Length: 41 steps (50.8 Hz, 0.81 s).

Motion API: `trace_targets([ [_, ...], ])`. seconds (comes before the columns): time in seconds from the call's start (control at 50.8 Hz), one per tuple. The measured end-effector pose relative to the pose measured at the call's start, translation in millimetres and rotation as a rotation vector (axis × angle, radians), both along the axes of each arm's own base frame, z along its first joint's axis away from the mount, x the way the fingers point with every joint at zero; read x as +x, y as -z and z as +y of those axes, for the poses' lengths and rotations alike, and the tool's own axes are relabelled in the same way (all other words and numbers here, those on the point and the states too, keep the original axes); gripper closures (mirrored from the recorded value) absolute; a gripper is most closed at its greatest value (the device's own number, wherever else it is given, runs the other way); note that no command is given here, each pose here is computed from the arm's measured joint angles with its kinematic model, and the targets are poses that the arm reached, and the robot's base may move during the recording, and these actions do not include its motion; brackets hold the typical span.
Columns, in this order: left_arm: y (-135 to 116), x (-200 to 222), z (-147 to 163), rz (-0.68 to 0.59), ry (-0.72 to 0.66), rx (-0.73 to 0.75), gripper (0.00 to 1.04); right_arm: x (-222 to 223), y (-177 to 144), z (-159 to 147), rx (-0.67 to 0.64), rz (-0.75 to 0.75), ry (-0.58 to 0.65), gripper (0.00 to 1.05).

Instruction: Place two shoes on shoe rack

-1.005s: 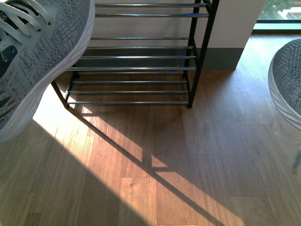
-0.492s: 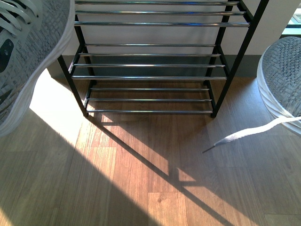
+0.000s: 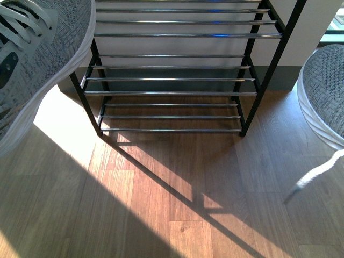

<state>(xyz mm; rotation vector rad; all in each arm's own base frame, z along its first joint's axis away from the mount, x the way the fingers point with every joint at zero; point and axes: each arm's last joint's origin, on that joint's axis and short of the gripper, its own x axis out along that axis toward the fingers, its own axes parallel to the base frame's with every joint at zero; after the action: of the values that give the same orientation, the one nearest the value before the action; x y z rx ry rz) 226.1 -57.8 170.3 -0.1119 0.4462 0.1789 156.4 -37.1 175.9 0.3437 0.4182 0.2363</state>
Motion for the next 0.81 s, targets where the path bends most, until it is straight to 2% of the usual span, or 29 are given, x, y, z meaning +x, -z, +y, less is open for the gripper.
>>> trace_targets([
  [0.808, 0.0, 0.0, 0.0, 0.0, 0.001, -0.001, 1.03, 0.0, -0.1, 0.0, 0.0, -0.001, -0.001, 1.03],
])
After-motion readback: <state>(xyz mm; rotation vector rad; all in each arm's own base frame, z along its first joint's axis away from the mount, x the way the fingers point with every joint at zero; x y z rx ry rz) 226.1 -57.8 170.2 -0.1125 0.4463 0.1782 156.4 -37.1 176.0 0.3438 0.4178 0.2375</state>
